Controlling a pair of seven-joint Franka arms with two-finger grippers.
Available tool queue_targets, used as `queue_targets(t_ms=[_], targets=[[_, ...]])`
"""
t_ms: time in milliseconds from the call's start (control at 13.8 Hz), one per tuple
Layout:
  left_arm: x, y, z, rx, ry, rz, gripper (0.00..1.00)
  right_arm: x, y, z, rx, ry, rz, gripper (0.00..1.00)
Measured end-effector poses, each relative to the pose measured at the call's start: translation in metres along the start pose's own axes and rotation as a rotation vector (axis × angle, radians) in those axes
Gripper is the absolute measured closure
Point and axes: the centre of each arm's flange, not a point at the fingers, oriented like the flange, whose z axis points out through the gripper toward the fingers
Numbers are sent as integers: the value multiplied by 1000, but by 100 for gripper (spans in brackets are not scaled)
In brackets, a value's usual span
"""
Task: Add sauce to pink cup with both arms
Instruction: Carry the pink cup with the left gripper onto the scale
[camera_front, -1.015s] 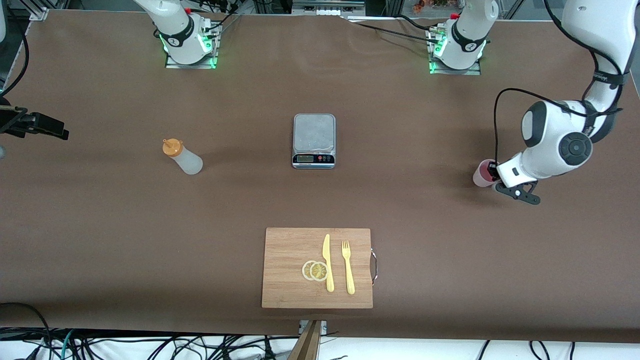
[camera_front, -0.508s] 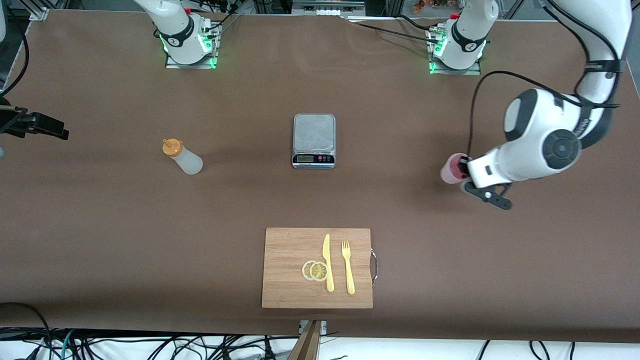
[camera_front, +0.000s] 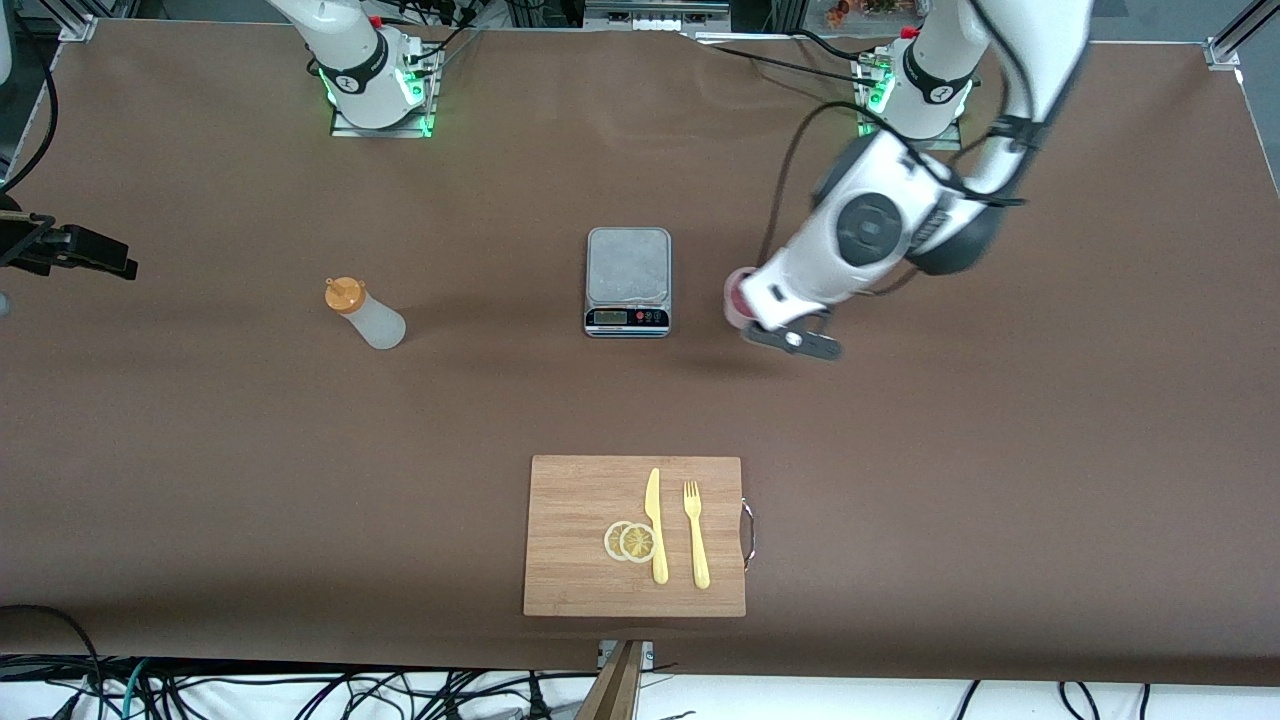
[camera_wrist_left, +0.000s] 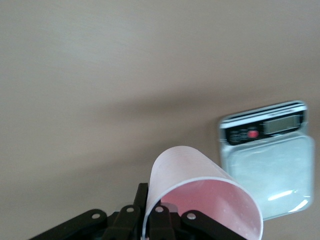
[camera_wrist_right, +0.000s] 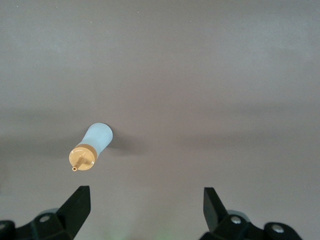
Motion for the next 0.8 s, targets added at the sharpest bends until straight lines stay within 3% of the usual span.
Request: queue_targets(t_ms=[435, 798], targets=[[-51, 114, 67, -26, -1, -112, 96, 0, 0, 0, 0, 0, 0, 0], [-66, 143, 103, -59, 4, -162, 96, 0, 0, 0, 0, 0, 0, 0]])
